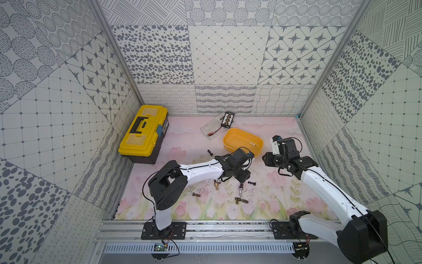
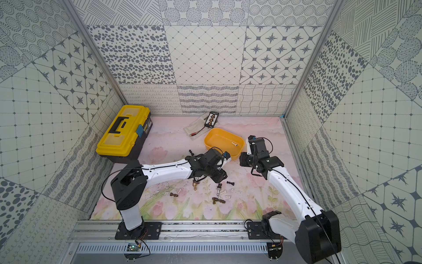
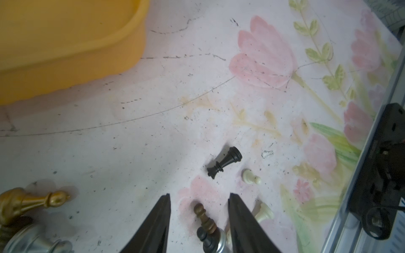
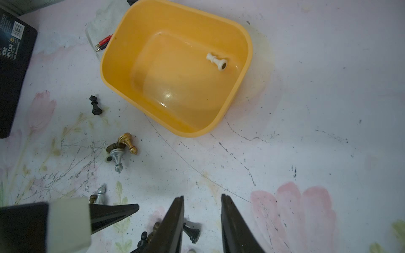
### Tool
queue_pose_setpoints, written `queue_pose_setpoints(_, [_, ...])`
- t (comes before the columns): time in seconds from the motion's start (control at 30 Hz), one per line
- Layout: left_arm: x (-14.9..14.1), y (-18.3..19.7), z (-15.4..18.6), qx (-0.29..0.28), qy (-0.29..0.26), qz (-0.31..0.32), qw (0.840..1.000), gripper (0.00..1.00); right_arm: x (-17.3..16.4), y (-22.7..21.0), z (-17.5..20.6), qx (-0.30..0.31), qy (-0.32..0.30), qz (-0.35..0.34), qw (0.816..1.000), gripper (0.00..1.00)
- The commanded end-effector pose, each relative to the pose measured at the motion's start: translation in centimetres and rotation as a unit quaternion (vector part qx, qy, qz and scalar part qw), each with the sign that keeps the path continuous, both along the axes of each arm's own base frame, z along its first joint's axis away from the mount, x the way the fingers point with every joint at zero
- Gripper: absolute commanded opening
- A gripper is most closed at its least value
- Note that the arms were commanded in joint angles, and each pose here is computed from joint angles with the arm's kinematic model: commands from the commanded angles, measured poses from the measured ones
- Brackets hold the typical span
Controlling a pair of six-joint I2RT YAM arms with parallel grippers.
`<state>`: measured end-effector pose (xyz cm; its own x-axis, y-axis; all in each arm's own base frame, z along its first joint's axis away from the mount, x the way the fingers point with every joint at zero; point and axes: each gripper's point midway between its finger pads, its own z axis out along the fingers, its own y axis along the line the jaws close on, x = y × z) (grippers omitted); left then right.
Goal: Put the chess pieces into the storage box
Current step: Place the chess piece in the storage box, then pick up the chess piece at the center of the board.
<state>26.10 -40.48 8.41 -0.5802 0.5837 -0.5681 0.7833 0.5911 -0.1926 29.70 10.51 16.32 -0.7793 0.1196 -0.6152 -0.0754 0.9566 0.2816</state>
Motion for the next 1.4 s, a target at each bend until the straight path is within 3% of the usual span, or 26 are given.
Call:
queue_pose_setpoints(0.0, [-2.6,-1.2,-1.3,0.040,-0.020,-0.137,0.990,0.49,0.2,-0.7,3.0,0.025,-0.069,-0.024,0.997,0.35])
queue_pose_setpoints(0.1, [-3.2,-1.8,-1.8,0.041,-0.054,-0.197,0.978,0.48,-0.2,-1.2,4.7,0.030,-0.107,-0.032,0.993,0.35])
queue_pose_setpoints(0.3, [-4.6,-2.7,-2.8,0.023,-0.054,-0.269,0.961,0.43,-0.7,-2.3,5.9,0.016,-0.134,-0.046,0.990,0.35])
queue_pose_setpoints(0.67, [-4.1,-3.3,-5.4,0.049,-0.037,-0.275,0.959,0.38,-1.0,-1.9,5.7,0.035,-0.122,-0.047,0.991,0.35])
queue_pose_setpoints(1.07, [-7.2,-4.4,-3.5,-0.004,-0.008,-0.321,0.947,0.38,-1.0,-1.4,4.5,0.050,-0.104,-0.046,0.992,0.35])
queue_pose_setpoints(1.23, [-8.2,-5.4,-5.2,0.017,-0.014,-0.331,0.943,0.36,-1.1,-1.6,4.2,0.049,-0.102,-0.048,0.992,0.35])
queue_pose_setpoints(1.37, [-7.4,-5.8,-6.2,0.042,-0.029,-0.319,0.946,0.27,-1.3,-1.6,4.1,0.048,-0.101,-0.049,0.992,0.35])
